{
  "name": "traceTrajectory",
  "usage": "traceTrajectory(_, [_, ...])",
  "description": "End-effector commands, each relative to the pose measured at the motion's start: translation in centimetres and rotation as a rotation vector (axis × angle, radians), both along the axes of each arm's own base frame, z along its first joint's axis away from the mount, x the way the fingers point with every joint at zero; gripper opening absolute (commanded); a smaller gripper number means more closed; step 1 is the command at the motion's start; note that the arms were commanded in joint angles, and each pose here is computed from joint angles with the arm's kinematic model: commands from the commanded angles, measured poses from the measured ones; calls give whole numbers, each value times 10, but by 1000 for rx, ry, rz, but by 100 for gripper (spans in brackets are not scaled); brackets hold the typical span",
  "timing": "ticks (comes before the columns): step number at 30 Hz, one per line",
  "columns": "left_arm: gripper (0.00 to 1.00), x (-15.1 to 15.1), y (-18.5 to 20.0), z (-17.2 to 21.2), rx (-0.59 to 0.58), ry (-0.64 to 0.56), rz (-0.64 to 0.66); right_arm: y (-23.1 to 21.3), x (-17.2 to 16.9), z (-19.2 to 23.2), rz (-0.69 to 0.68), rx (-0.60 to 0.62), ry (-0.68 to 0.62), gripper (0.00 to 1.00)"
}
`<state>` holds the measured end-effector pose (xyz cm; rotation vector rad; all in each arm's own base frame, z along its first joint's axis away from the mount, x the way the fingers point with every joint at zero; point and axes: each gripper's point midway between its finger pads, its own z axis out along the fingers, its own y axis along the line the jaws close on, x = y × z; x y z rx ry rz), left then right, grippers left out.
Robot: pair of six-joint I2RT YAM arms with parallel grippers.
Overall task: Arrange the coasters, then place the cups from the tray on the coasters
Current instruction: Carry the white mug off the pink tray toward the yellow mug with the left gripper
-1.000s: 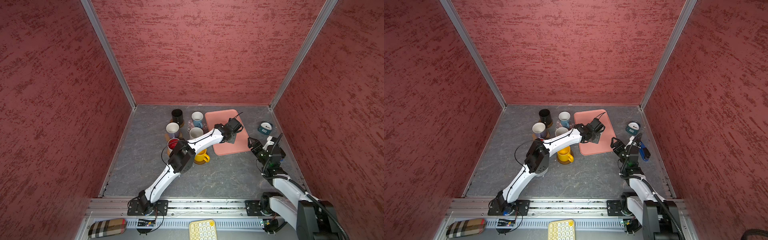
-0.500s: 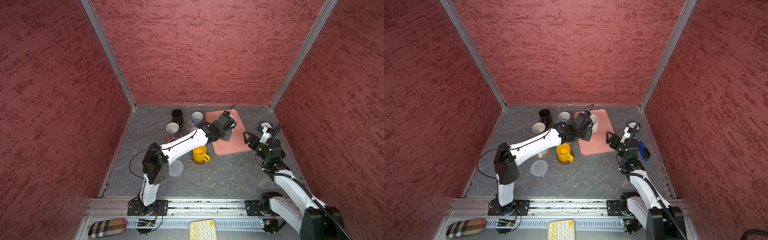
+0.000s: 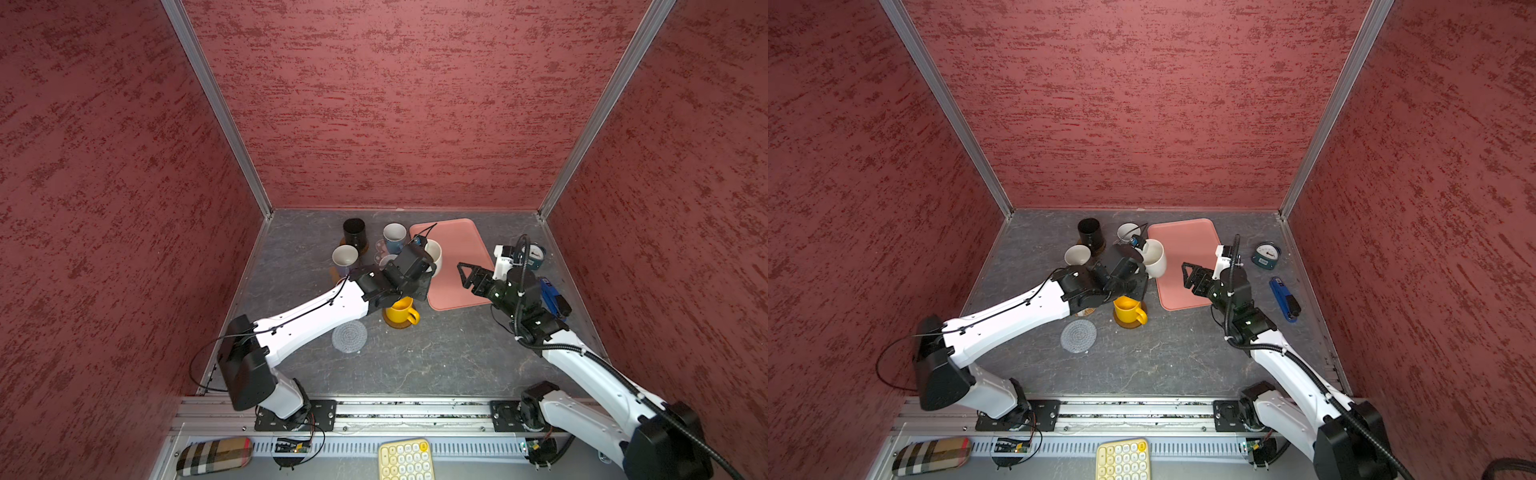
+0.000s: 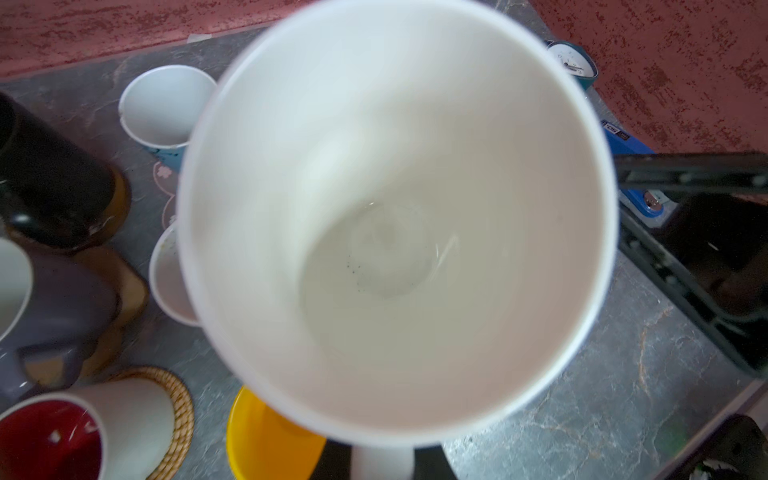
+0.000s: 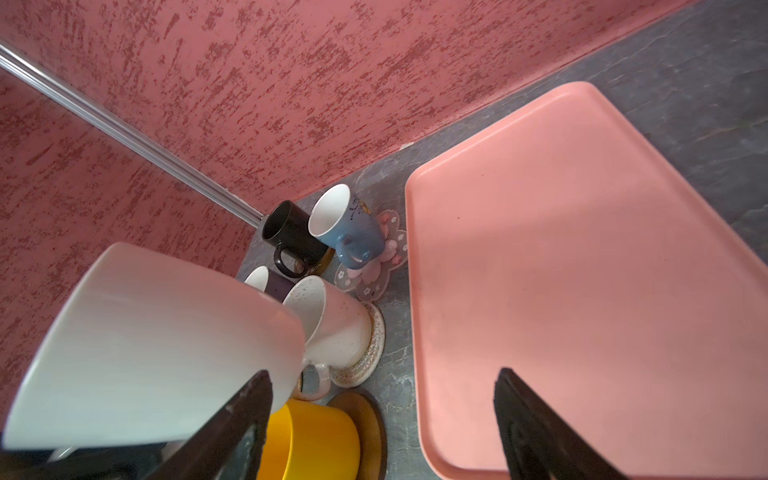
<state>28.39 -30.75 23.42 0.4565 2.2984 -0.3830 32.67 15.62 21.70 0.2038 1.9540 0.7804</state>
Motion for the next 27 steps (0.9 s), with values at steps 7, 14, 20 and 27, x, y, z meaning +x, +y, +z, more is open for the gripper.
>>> traceTrajectory(7, [0, -28, 66, 43, -89, -105, 104, 34, 14, 17, 23, -70, -33, 85])
traceTrajectory(14, [0, -56, 102, 41, -59, -93, 104, 39, 25, 33, 31, -106, -68, 87])
traceTrajectory(20, [0, -70, 139, 36, -13, -90, 178, 49, 38, 35, 50, -121, -82, 88])
traceTrajectory(27, [0, -85, 169, 19, 40, -69, 212, 53, 53, 30, 63, -123, -83, 88])
